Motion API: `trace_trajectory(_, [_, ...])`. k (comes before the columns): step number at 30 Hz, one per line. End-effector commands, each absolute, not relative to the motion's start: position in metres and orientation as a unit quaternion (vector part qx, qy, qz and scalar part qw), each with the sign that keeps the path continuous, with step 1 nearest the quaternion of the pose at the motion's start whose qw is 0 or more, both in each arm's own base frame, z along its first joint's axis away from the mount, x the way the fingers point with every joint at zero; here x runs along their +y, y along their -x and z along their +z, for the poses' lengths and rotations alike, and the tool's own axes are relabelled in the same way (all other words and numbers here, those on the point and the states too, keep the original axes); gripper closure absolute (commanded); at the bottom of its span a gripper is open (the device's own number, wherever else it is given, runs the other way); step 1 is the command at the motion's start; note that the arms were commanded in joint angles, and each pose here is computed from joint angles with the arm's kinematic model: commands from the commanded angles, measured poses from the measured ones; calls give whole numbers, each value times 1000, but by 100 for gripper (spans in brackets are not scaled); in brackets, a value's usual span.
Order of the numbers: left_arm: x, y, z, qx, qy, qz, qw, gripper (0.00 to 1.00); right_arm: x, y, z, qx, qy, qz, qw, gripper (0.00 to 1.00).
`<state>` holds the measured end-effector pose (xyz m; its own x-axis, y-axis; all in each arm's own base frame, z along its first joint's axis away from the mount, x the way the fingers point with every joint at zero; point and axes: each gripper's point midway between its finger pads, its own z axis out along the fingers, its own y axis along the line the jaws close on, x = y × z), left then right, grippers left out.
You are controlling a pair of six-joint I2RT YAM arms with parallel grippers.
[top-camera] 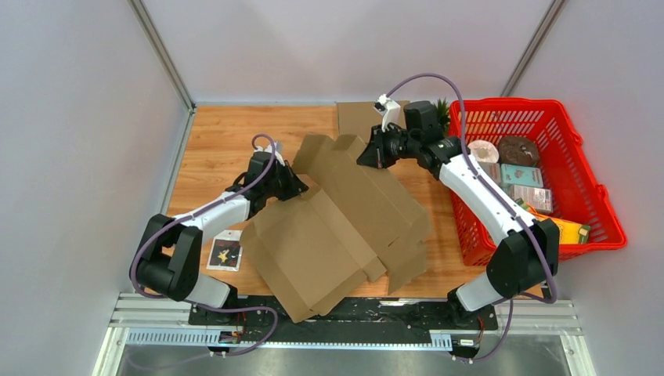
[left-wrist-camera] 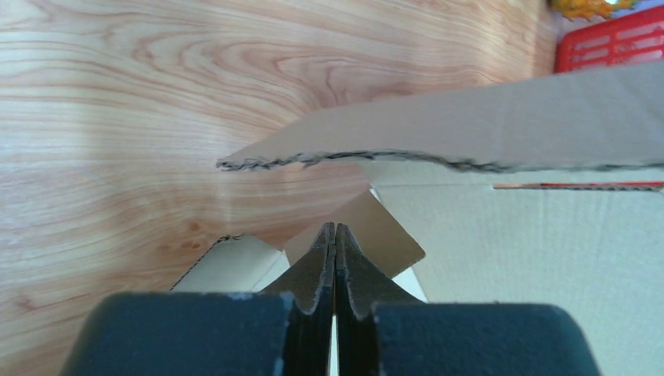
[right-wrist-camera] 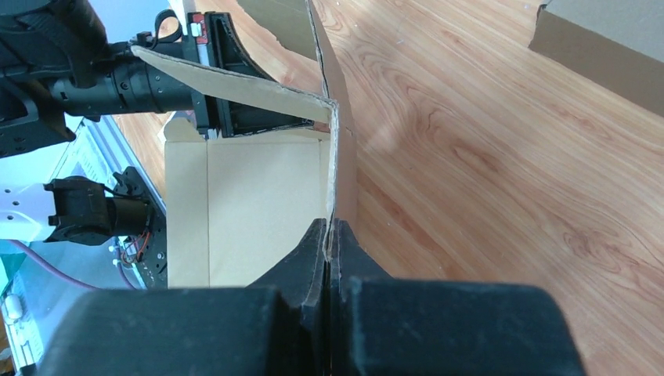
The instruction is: Fold the paper box
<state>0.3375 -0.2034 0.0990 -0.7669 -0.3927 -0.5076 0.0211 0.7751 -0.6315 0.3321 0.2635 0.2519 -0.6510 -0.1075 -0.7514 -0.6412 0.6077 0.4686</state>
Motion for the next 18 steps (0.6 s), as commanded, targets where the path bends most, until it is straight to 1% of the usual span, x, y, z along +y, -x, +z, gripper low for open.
trace_trajectory(1, [-226,-335,110,860,88,-355,356,97,270,-325,271,811,242,365,389,100])
trace_trajectory(3, [-236,-336,108,856,81,-356,366,96,269,-327,265,818,248,336,396,100])
trace_trajectory(5, [-250,-330,93,862,54,-359,355,94,274,-322,260,822,265,313,395,100])
trace_trajectory(6, [-253,-332,93,857,52,-366,359,94,268,-328,255,832,260,276,406,100])
trace_trajectory(7, [-249,-326,88,856,54,-366,361,91,271,-322,249,832,286,252,403,100])
trace_trajectory(8, [-243,-326,91,851,55,-360,379,85,270,-325,251,832,291,233,411,100])
trace_trajectory(9, [-237,-319,104,838,49,-365,402,82,265,-328,248,836,295,202,416,100])
trace_trajectory(11, [-229,-316,121,830,25,-351,432,74,263,-326,244,836,319,177,411,100])
trace_trajectory(14, [-216,-305,169,810,-16,-338,478,66,263,-327,243,828,350,140,416,100])
trace_trajectory(15, [-212,-300,198,797,-27,-339,500,65,262,-329,246,825,355,128,420,100])
trace_trajectory(17, [-205,-300,227,781,-52,-323,533,61,268,-325,240,819,384,114,411,100])
trace_trajectory(18, [-204,-299,255,768,-63,-321,551,56,267,-327,238,820,388,97,411,100])
